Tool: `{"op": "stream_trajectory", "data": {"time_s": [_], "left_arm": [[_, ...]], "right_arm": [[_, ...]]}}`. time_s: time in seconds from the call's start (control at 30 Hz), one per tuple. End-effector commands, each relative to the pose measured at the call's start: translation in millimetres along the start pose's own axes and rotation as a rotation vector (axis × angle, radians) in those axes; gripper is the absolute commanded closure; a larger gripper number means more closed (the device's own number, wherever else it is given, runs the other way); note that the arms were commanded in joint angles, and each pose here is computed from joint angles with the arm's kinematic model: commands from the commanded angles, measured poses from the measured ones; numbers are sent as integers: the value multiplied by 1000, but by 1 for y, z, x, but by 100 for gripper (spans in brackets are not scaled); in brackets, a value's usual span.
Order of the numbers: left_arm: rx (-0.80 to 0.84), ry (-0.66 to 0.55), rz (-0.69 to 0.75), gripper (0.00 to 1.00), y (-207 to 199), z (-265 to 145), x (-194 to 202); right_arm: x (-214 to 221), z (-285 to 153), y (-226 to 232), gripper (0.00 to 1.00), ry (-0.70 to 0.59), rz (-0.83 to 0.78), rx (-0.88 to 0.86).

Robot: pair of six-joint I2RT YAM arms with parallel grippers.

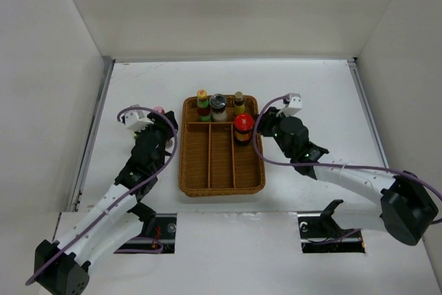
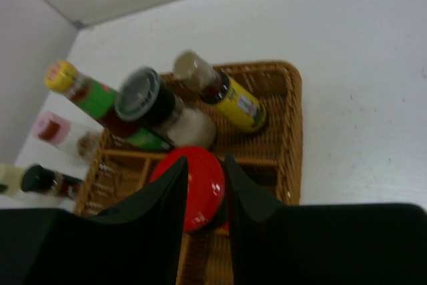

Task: Organize the condiment bottles

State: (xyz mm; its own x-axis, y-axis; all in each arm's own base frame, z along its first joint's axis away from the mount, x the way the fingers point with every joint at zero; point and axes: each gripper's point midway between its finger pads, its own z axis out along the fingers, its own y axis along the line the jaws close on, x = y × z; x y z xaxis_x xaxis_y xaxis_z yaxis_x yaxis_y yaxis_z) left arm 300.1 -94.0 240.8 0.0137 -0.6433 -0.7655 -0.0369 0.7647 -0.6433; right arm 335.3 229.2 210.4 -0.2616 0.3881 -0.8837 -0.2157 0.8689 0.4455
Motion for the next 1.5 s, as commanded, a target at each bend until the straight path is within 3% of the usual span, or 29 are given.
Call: {"op": "stream_trajectory", "data": {"time_s": [0.0,0.23,0.37,0.53,1.07,1.47], "left_arm": [[-206,-7,121,68,34,-2,-14],[-472,-49,224,42,79,-9,-44],[-564,-6,244,36,102,-3,-45],[-643,93,216,35,132,4,-30],[-752,145,208,34,170,15,-8],[-769,163,183,45,184,22,6]], "right_arm": [[-4,-9,12,63,-30,65,-70],[7,-11,15,54,-31,93,-125],[16,-13,5,51,-34,115,-94],[14,-14,-10,51,-55,160,-65],[18,-12,-11,47,-41,149,-60],[13,-13,-8,45,-58,122,-57]]}}
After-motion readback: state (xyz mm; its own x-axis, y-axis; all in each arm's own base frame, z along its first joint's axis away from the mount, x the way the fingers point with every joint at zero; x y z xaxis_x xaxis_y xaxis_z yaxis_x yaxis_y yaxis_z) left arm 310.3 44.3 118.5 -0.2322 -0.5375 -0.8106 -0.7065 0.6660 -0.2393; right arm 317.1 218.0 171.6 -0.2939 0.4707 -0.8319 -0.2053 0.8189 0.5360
